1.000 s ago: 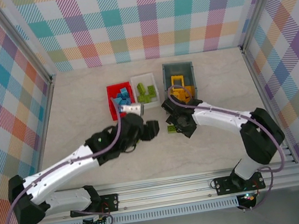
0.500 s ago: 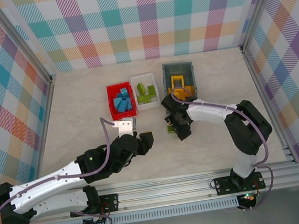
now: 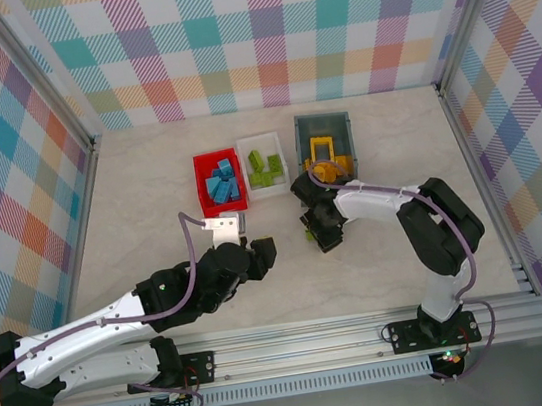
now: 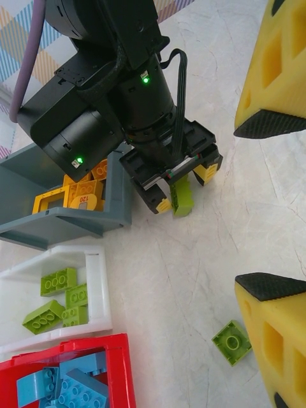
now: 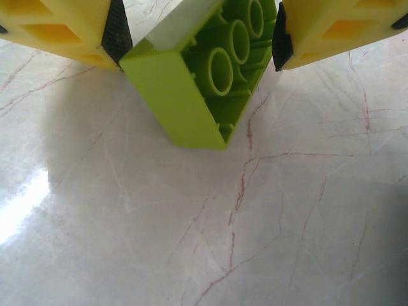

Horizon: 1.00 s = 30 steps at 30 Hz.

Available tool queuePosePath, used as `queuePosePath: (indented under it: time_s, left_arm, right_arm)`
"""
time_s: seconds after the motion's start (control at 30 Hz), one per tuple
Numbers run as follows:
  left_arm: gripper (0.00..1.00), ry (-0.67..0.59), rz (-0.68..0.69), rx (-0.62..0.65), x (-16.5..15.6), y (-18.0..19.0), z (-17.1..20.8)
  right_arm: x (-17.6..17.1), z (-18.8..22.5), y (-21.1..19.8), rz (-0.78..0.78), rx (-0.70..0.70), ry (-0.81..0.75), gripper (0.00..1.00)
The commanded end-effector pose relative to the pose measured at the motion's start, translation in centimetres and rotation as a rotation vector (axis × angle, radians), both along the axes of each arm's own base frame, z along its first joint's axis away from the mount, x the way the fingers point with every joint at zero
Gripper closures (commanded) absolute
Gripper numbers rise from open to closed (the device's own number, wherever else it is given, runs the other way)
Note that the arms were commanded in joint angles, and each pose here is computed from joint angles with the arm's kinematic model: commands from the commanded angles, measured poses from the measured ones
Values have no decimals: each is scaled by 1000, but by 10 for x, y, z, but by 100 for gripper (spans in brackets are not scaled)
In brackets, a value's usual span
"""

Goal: Sort the legos into containers by color

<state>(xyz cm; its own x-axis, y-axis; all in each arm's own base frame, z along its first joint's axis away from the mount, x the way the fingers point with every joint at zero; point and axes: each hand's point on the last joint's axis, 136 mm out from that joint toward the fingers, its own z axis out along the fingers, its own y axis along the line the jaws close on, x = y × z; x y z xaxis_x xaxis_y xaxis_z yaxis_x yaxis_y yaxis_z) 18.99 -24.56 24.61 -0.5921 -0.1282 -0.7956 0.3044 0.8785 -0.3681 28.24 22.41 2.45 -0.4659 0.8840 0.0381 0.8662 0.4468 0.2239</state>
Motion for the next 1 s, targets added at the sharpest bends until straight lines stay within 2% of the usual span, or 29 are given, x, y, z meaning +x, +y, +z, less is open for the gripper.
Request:
queuePosePath:
  time_s: [0.0, 0.13, 0.27, 0.37, 0.53, 0.63, 0.8, 0.97]
  left_arm:
    - [41, -20, 6, -21, -2, 3, 13]
    - [43, -19, 5, -16, -1, 2, 10]
    - [44, -18, 3, -18, -1, 1, 11]
    - [44, -17, 4, -17, -1, 2, 11]
    - [45, -16, 14, -18, -2, 6, 12]
    - [45, -22, 75, -9, 1, 20, 17]
    - [44, -39, 237, 16, 8, 61, 39]
    - [42, 61, 239, -50, 26, 65, 52]
  right_arm:
    - [9, 13, -3, 25, -23, -45, 35]
    - [10, 18, -6, 18, -32, -58, 38]
    - [3, 0, -2, 6, -6, -9, 50]
    - [1, -9, -2, 2, 5, 3, 55]
    - [6, 9, -7, 57, -27, -73, 72]
    - [10, 43, 0, 208, -105, -186, 73]
    - [19, 110, 42, 623, -319, -399, 71]
    - [56, 136, 76, 881, -421, -489, 69]
